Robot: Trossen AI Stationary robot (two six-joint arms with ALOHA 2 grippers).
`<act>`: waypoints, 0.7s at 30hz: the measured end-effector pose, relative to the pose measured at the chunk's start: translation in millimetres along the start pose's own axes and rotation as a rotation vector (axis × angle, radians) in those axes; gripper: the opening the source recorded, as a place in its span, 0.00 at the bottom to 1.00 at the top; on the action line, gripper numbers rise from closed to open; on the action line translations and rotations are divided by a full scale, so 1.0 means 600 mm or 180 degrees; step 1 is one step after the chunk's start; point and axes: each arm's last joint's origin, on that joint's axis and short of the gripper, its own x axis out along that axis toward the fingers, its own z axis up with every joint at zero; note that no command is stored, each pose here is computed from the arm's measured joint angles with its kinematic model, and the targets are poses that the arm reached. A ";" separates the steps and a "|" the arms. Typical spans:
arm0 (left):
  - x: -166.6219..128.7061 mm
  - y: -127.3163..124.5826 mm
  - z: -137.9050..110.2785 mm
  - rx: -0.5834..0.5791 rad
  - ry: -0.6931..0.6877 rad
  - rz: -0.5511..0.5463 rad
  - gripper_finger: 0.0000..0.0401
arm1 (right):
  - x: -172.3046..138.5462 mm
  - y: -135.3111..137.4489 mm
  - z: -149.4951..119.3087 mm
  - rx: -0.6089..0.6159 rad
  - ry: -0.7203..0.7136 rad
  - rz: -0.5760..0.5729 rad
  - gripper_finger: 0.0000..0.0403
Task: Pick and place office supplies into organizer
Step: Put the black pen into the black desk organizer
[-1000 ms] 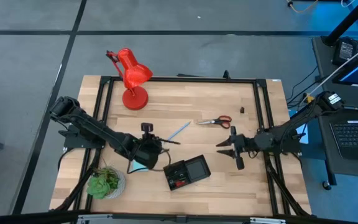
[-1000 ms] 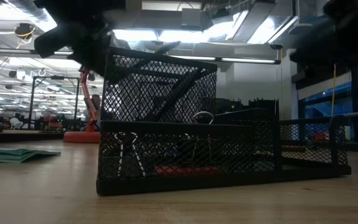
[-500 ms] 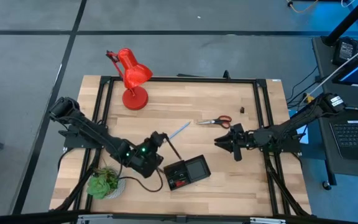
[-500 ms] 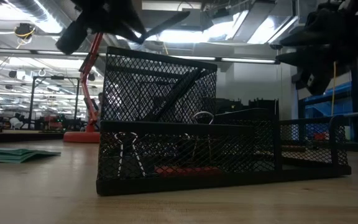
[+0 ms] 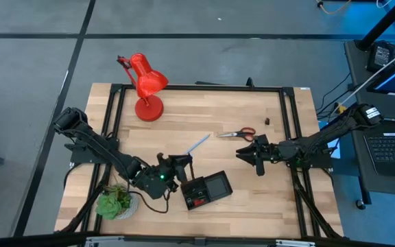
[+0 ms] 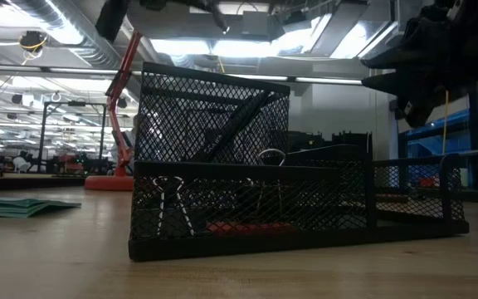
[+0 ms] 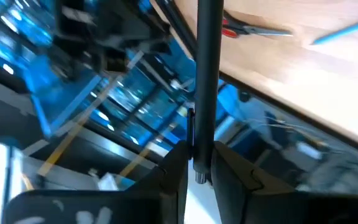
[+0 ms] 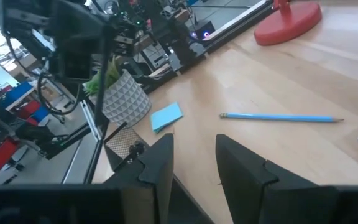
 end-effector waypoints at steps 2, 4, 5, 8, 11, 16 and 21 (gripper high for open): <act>0.000 0.004 0.001 0.0177 -0.0105 0.0075 0.13 | 0.000 -0.002 0.000 -0.0008 0.0009 -0.0023 0.30; 0.000 0.006 0.002 0.0370 -0.0191 0.0130 0.13 | 0.001 -0.003 0.000 -0.0012 0.0010 -0.0044 0.30; 0.000 0.006 0.002 0.0492 -0.0215 0.0142 0.13 | 0.001 -0.004 0.001 -0.0011 0.0005 -0.0053 0.30; 0.004 0.006 0.001 0.0758 -0.0259 0.0160 0.13 | 0.002 -0.005 0.001 -0.0009 -0.0003 -0.0066 0.30; 0.005 0.007 0.002 0.0956 -0.0396 0.0235 0.13 | 0.002 -0.005 0.001 -0.0008 -0.0004 -0.0067 0.30; 0.004 0.011 0.009 0.1186 -0.0640 0.0425 0.13 | 0.002 -0.005 0.002 -0.0009 -0.0017 -0.0085 0.30; 0.007 0.011 0.010 0.1308 -0.0779 0.0509 0.14 | 0.001 -0.007 0.003 -0.0010 -0.0118 -0.0219 0.30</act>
